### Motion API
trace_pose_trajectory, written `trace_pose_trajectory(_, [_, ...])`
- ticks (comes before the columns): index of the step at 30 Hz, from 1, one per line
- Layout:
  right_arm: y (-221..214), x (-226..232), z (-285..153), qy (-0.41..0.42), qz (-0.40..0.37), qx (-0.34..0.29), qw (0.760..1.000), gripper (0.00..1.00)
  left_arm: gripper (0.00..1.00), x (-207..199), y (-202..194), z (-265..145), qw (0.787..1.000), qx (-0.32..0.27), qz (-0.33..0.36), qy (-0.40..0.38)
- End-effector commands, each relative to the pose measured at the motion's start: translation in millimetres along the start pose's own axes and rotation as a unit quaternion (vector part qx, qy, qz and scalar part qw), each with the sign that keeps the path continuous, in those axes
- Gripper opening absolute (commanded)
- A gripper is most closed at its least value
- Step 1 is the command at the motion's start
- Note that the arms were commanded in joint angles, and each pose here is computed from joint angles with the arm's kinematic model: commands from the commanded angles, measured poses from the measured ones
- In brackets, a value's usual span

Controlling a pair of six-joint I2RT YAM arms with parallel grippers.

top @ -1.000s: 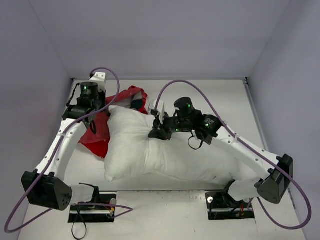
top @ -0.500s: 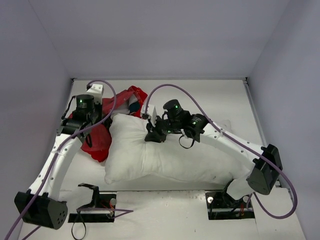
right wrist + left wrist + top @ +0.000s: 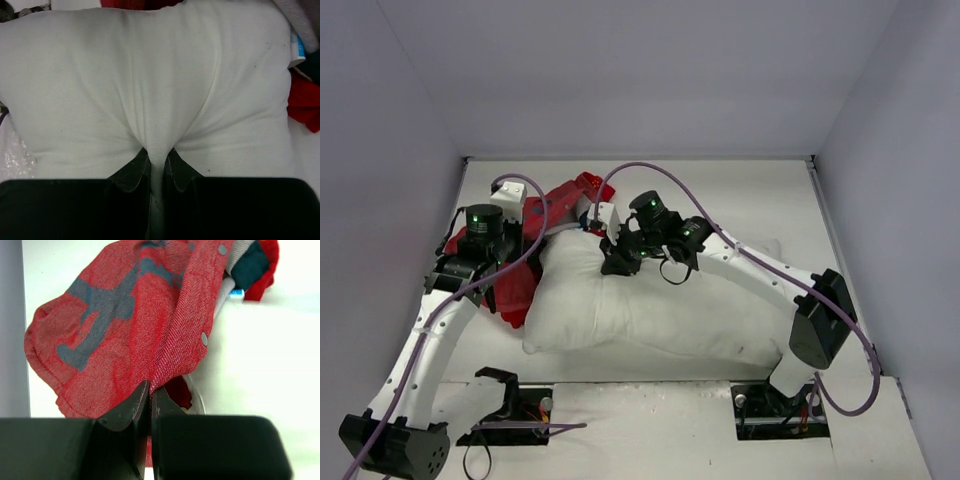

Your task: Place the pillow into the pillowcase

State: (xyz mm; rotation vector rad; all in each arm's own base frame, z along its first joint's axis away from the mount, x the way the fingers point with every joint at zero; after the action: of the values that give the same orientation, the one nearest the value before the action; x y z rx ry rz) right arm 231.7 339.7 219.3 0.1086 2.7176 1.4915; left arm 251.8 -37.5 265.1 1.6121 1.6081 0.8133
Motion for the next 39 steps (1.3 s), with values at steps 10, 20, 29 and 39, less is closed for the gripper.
trace_pose_trajectory(10, [71.1,-114.3,-46.8,-0.277,-0.02,-0.102,0.955,0.0,0.0,-10.1,5.9,-33.1,0.999,-0.03,-0.014,-0.038])
trace_pose_trajectory(20, [28.8,-149.2,-23.7,-0.4,0.102,-0.066,0.908,0.0,0.0,-30.2,-1.6,-54.8,0.991,-0.012,-0.068,-0.114])
trace_pose_trajectory(29, [64.8,-149.7,-68.8,-0.509,0.143,-0.152,0.835,0.0,0.0,-49.3,5.4,-64.4,0.977,0.017,-0.136,-0.161])
trace_pose_trajectory(39, [34.2,-130.6,-22.9,-0.515,0.177,-0.124,0.83,0.0,0.0,-77.0,48.1,-94.1,0.948,0.013,-0.193,-0.251])
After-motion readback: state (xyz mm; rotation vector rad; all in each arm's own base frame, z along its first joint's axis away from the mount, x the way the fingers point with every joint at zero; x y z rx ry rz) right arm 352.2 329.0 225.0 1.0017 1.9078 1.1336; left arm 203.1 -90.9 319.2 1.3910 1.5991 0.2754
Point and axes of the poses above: each gripper's point midway between its finger pads, its own z axis out along the fingers, its own x axis along the line the jaws close on, y = z × x, the point moved 5 cm from there along -z, back along the fingers, and after that the axes turned 9 degrees about -z, right-handed, at the moved point
